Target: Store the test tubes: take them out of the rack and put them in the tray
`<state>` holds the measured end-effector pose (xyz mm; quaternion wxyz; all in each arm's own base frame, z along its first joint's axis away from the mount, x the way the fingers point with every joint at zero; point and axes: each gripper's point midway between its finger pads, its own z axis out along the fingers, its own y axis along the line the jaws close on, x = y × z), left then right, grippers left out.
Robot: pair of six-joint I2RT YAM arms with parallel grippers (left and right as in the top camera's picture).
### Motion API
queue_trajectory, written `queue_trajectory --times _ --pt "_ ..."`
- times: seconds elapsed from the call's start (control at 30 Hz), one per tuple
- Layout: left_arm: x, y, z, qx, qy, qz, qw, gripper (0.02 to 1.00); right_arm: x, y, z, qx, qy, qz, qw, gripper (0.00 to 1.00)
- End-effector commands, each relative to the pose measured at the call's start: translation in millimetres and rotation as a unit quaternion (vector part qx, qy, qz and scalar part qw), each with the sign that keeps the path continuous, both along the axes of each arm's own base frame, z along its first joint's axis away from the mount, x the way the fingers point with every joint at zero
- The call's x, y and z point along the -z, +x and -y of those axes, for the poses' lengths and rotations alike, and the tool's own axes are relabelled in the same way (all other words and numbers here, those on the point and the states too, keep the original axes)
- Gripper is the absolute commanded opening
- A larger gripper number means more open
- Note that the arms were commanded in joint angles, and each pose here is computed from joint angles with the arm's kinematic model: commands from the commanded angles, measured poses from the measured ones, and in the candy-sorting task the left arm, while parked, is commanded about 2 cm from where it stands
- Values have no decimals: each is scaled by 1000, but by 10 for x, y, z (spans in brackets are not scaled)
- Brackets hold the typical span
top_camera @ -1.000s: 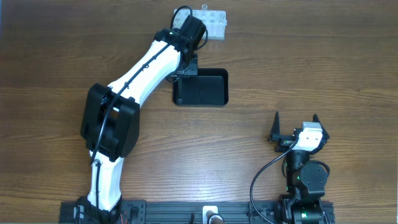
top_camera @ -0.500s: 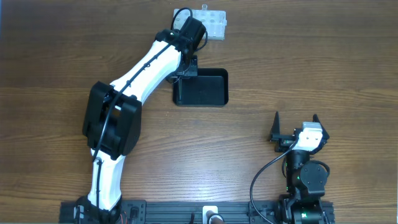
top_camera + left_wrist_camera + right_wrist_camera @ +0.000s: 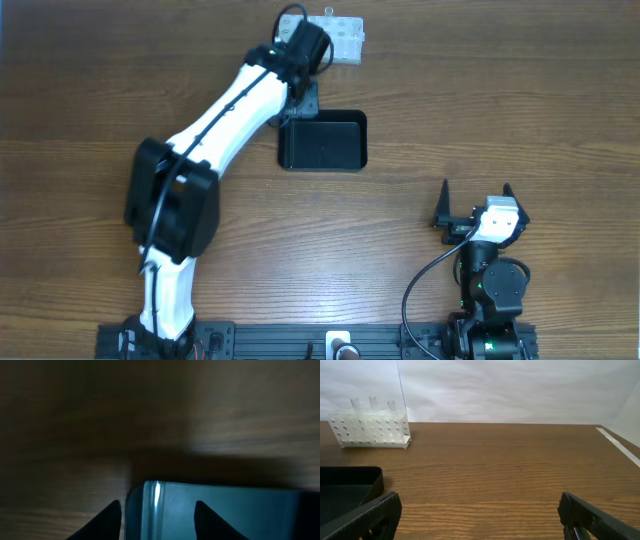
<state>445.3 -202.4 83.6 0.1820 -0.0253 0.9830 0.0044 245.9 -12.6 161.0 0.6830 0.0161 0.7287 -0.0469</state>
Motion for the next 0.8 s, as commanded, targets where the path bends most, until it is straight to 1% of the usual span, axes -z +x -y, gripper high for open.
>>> queue_trajectory --times 0.03,0.07,0.1,0.13,0.17,0.2,0.3,0.37,0.7,0.8 --pt "-1032 279 -60 -20 -22 157 987 531 22 0 -22 -5 -2 -2 1000 991" --pt "-1135 360 -58 -27 -25 183 982 573 22 0 -22 -5 -2 -2 1000 993" --pt "-1268 481 -57 -39 -26 221 974 781 22 0 -22 -5 -2 -2 1000 991" --pt "-1312 545 -62 -46 -25 238 970 847 22 0 -22 -5 -2 -2 1000 991" --pt "-1349 609 -63 -52 -25 254 966 875 22 0 -22 -5 -2 -2 1000 991" --pt "-1356 656 -59 -56 -25 263 963 888 22 0 -22 -5 -2 -2 1000 991" --pt "-1296 805 -3 -38 -15 281 959 895 22 0 -22 -5 -2 -2 1000 991" --pt "-1161 961 69 -22 -9 294 955 893 22 0 -22 -5 -2 -2 1000 991" --pt "-811 1296 245 9 8 306 952 886 22 0 -22 -5 -2 -2 1000 991" --pt "-754 1424 353 33 12 308 951 877 22 0 -22 -5 -2 -2 1000 993"
